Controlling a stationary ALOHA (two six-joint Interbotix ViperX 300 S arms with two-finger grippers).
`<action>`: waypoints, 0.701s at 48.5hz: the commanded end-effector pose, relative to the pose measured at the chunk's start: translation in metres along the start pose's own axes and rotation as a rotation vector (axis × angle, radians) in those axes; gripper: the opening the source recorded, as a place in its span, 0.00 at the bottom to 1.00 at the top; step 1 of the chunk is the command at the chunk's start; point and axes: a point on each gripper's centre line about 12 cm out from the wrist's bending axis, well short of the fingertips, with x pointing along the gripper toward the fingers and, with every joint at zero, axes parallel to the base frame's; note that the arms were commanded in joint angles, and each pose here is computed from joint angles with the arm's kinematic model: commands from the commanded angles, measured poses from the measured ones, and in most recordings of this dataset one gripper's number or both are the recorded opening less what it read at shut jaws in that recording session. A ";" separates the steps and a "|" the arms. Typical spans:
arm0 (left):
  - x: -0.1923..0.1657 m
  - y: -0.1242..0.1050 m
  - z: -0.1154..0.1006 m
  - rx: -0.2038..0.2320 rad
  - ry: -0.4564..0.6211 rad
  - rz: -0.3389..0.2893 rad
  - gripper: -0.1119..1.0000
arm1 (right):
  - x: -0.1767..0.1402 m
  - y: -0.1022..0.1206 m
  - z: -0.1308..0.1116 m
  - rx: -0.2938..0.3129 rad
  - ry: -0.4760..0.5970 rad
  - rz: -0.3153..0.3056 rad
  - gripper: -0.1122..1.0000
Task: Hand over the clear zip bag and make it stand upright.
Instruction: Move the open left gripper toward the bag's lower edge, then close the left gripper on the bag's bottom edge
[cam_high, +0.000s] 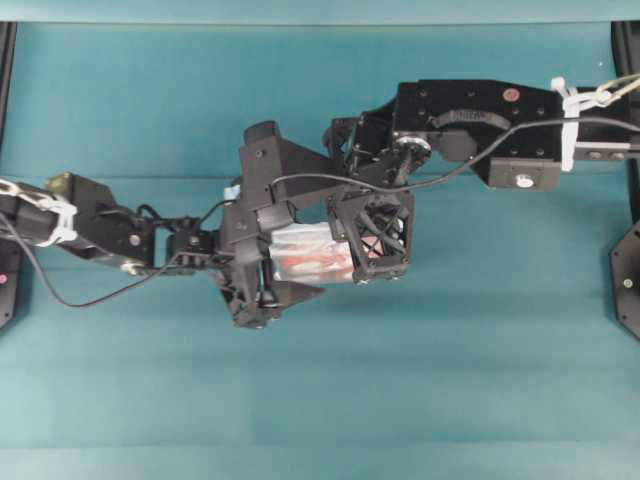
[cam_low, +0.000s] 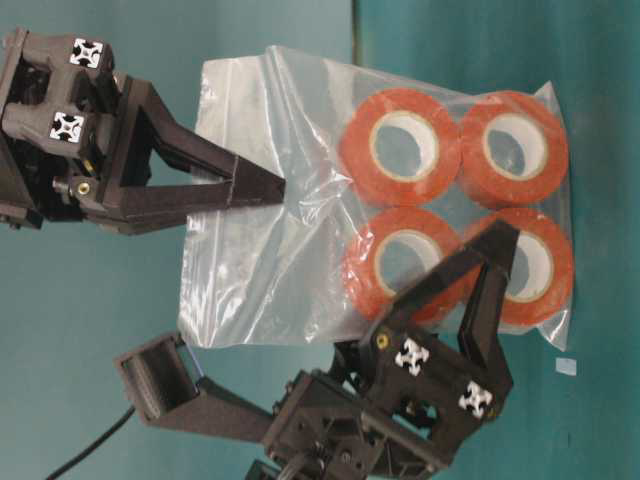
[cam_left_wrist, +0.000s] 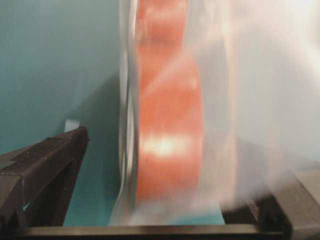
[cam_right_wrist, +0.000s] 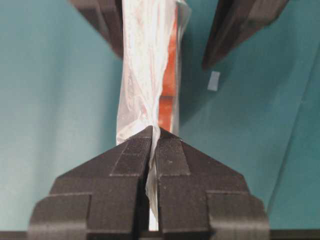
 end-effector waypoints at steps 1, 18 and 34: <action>0.002 -0.001 0.011 -0.002 -0.037 -0.004 0.95 | -0.011 0.001 0.002 0.006 -0.030 -0.006 0.11; 0.002 0.001 0.003 0.019 0.016 0.004 0.44 | -0.011 0.002 0.000 0.007 -0.027 -0.005 0.11; 0.001 -0.002 -0.002 0.085 0.051 -0.001 0.32 | -0.011 0.002 0.000 0.007 -0.040 -0.010 0.11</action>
